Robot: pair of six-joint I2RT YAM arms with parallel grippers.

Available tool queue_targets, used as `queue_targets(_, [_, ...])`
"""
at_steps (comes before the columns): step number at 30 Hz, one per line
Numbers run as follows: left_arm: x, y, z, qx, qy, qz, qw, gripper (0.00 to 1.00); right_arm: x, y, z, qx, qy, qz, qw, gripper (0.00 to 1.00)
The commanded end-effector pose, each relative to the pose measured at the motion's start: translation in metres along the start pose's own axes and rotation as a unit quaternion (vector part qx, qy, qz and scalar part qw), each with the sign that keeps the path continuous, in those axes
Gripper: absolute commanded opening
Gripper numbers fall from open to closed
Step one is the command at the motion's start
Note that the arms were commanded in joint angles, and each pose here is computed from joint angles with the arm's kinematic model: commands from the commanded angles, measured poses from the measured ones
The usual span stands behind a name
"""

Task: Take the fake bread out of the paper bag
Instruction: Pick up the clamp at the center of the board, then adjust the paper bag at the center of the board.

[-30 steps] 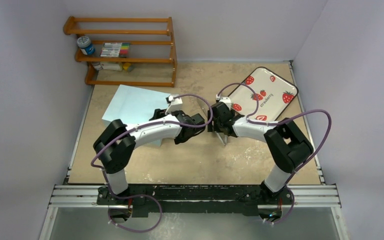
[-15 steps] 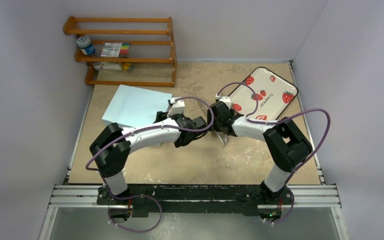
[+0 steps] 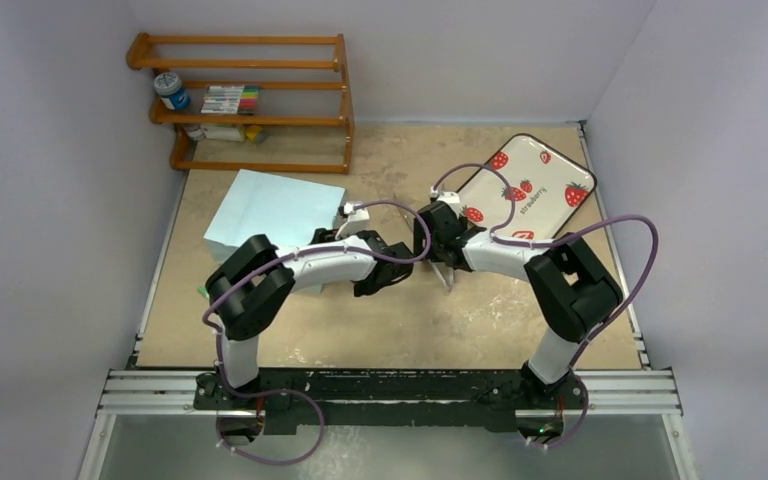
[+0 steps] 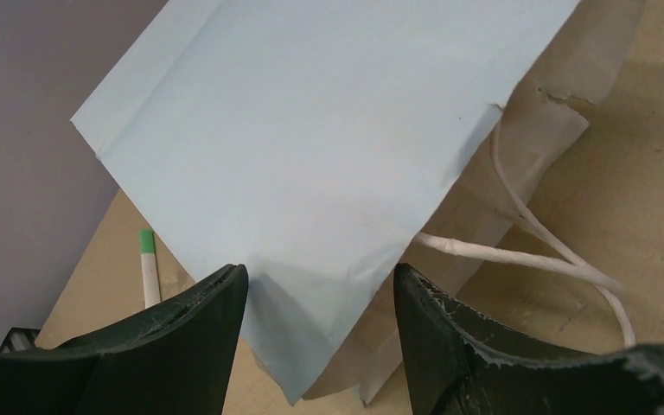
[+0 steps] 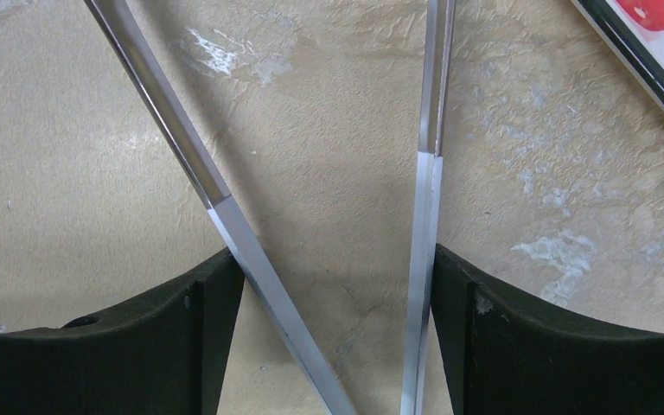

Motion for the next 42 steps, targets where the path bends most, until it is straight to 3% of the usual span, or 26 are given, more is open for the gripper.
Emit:
queue_targets(1, [0.021, 0.010, -0.010, 0.041, -0.061, 0.036, 0.997, 0.63, -0.006, 0.004, -0.004, 0.000, 0.016, -0.001, 1.000, 0.76])
queue_targets(10, [0.023, 0.019, -0.039, 0.086, -0.075, 0.050, 0.992, 0.59, -0.005, 0.005, -0.006, 0.002, 0.015, -0.004, 1.000, 0.68])
queue_targets(14, [0.032, 0.023, -0.041, 0.091, -0.087, 0.061, 0.990, 0.44, -0.005, 0.006, -0.005, 0.003, 0.013, -0.005, 1.000, 0.60])
queue_targets(18, [0.040, 0.029, -0.042, 0.097, -0.094, 0.079, 0.988, 0.34, -0.003, 0.004, -0.002, 0.004, 0.007, -0.007, 1.000, 0.48])
queue_targets(29, [0.063, 0.056, -0.031, 0.080, -0.095, 0.141, 0.982, 0.10, 0.008, 0.001, 0.019, 0.026, -0.024, -0.014, 0.999, 0.30])
queue_targets(42, [0.072, 0.078, -0.019, 0.024, -0.076, 0.165, 0.983, 0.05, 0.021, 0.017, 0.086, 0.130, -0.064, -0.005, 0.990, 0.29])
Point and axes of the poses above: each gripper's point midway between its finger pads, its own z axis back along the fingers, its own y axis along the line the jaws close on, x = y × z, the point moved 6 cm from there along z, back along the fingers, and after that the axes turned 7 degrees about -z, right-handed, at the moved point
